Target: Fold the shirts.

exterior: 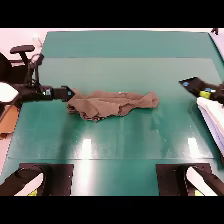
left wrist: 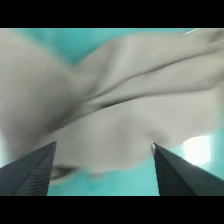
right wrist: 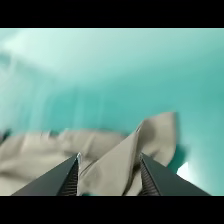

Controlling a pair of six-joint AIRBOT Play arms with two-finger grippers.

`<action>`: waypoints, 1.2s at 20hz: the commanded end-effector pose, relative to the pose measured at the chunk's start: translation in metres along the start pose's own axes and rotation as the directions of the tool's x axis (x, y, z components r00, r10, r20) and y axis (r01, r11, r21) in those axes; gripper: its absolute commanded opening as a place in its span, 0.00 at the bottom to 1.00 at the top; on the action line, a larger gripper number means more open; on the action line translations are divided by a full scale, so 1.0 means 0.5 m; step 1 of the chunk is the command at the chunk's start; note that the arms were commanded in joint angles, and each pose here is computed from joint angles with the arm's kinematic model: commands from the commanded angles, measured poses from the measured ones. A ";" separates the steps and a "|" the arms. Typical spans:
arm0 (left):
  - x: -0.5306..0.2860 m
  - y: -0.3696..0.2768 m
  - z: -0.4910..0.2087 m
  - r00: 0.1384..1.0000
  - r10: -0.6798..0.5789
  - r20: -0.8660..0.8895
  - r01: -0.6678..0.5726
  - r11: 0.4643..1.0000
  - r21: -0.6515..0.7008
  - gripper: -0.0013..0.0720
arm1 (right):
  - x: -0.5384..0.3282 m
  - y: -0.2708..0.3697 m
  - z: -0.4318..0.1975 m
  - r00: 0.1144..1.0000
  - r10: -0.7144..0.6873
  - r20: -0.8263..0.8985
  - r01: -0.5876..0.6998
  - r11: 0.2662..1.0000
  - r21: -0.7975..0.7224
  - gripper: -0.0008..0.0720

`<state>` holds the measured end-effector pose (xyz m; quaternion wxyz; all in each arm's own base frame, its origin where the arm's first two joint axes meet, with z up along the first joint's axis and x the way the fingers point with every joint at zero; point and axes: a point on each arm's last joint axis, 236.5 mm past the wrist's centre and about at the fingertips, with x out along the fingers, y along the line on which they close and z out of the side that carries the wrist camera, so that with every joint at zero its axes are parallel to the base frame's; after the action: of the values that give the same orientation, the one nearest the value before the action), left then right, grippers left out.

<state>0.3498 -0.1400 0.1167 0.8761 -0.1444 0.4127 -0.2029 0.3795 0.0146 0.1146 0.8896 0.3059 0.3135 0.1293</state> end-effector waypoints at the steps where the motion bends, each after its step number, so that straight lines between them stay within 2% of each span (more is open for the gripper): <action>1: -0.017 -0.144 0.040 0.957 -0.290 0.014 0.287 0.936 -0.202 0.98 | -0.087 -0.033 0.059 0.988 -0.075 0.135 0.076 0.997 -0.001 0.63; 2: 0.009 -0.158 0.027 0.945 -0.327 -0.022 0.312 0.920 -0.238 0.99 | -0.094 -0.040 0.064 0.986 -0.085 0.145 0.085 0.996 0.006 0.63; 4: 0.069 -0.189 -0.015 0.928 -0.357 -0.109 0.337 0.927 -0.165 0.99 | -0.091 -0.044 0.064 0.986 -0.086 0.142 0.085 0.996 0.013 0.63; 5: 0.101 -0.216 -0.046 0.910 -0.375 -0.176 0.374 0.926 -0.038 0.99 | -0.082 -0.044 0.058 0.989 -0.080 0.127 0.079 0.997 0.014 0.63; 6: 0.130 -0.239 -0.086 0.886 -0.377 -0.271 0.418 0.901 0.115 0.99 | -0.067 -0.045 0.048 0.992 -0.072 0.102 0.071 0.997 0.020 0.63; 7: 0.154 -0.242 -0.130 0.860 -0.337 -0.383 0.443 0.865 0.233 0.99 | -0.050 -0.046 0.036 0.996 -0.062 0.071 0.060 0.998 0.026 0.63; 9: 0.193 -0.181 -0.217 0.797 -0.100 -0.596 0.416 0.806 0.420 0.99 | -0.019 -0.046 0.005 0.999 -0.034 -0.003 0.034 0.998 0.043 0.63; 10: 0.208 -0.136 -0.235 0.768 0.053 -0.638 0.386 0.757 0.527 0.99 | -0.005 -0.045 -0.013 0.999 -0.019 -0.042 0.021 0.998 0.054 0.63; 11: 0.222 -0.113 -0.233 0.761 0.146 -0.632 0.380 0.690 0.616 0.99 | 0.009 -0.044 -0.030 0.997 -0.004 -0.079 0.009 0.998 0.062 0.63; 12: 0.242 -0.126 -0.213 0.793 0.146 -0.592 0.385 0.633 0.672 0.99 | 0.021 -0.043 -0.047 0.993 0.011 -0.116 -0.004 0.998 0.063 0.63; 13: 0.262 -0.155 -0.189 0.835 0.110 -0.540 0.399 0.554 0.731 0.99 | 0.030 -0.039 -0.062 0.989 0.026 -0.146 -0.017 0.998 0.058 0.63; 15: 0.290 -0.199 -0.154 0.893 0.065 -0.445 0.409 0.292 0.865 0.99 | 0.047 -0.034 -0.080 0.983 0.039 -0.180 -0.031 0.998 0.048 0.63; 16: 0.298 -0.209 -0.143 0.909 0.050 -0.415 0.397 0.207 0.894 0.98 | 0.053 -0.032 -0.087 0.980 0.045 -0.193 -0.036 0.998 0.046 0.63; 17: 0.302 -0.217 -0.135 0.916 0.033 -0.400 0.389 0.174 0.905 0.98 | 0.056 -0.028 -0.091 0.979 0.048 -0.200 -0.041 0.998 0.037 0.63; 19: 0.301 -0.219 -0.137 0.915 0.028 -0.403 0.395 0.148 0.907 0.97 | 0.059 -0.025 -0.091 0.979 0.049 -0.198 -0.047 0.999 0.014 0.63; 24: 0.347 -0.210 -0.181 0.886 0.018 -0.463 0.453 0.180 0.873 0.97 | 0.059 -0.025 -0.091 0.979 0.049 -0.199 -0.048 0.999 0.010 0.63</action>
<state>0.3526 -0.3143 0.0034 0.6440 0.4137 0.3320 -0.5513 0.3737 0.0368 0.0659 0.8499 0.3041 0.3924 0.1768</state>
